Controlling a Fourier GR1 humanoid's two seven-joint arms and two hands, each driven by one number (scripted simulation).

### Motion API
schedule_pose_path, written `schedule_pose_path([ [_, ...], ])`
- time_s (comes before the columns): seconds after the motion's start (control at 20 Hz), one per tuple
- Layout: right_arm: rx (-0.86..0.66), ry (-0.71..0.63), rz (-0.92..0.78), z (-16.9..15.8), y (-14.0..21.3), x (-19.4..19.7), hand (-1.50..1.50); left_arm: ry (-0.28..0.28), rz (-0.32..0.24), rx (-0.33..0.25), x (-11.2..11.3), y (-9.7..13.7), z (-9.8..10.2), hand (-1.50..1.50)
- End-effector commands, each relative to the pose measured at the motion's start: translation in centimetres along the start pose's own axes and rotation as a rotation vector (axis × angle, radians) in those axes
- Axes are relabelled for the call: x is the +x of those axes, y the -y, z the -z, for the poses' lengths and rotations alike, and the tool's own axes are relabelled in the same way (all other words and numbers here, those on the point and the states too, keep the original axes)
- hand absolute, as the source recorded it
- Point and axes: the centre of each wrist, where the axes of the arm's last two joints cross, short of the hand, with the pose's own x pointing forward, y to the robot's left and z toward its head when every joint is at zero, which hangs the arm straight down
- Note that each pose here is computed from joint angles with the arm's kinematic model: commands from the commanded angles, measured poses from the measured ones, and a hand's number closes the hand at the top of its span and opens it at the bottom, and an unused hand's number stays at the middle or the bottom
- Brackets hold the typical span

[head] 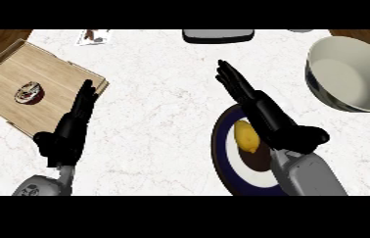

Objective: Pick the lemon from the plate and place it in the bowl

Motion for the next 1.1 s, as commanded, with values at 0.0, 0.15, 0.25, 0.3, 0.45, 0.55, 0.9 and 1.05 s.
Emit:
schedule_pose_path([
  [0.0,-0.143,-0.023,-0.048,-1.9,1.8,-1.1,1.50,0.026,0.014,-0.077,0.7,0.7,1.3,0.00],
  [0.15,-0.495,-0.047,-0.147,-3.6,3.8,-1.6,1.50,0.046,0.004,-0.194,0.4,1.6,-0.3,0.00],
  [0.25,-0.681,-0.081,-0.226,-5.9,6.4,-1.8,1.50,0.083,0.028,-0.263,2.6,1.1,1.0,0.00],
  [0.3,-0.500,-0.313,-0.681,-8.1,10.4,-2.2,1.50,0.032,0.000,-0.228,1.1,1.9,-0.1,0.00],
  [0.45,-0.801,-0.305,-0.384,-9.7,3.6,-6.8,-1.50,0.043,-0.035,-0.364,2.2,3.3,0.3,0.00],
  [0.55,-0.828,-0.246,-0.383,-8.6,3.4,-6.9,-1.50,0.051,-0.044,-0.400,1.4,4.0,-0.2,0.00],
  [0.9,-0.592,-0.483,-0.793,-6.7,6.1,-3.9,-1.50,0.027,-0.038,-0.401,1.7,2.8,0.7,0.00],
  [1.05,-0.504,-0.660,-0.927,-6.1,6.7,-2.9,-1.50,0.028,-0.043,-0.411,0.5,3.7,-0.7,0.00],
])
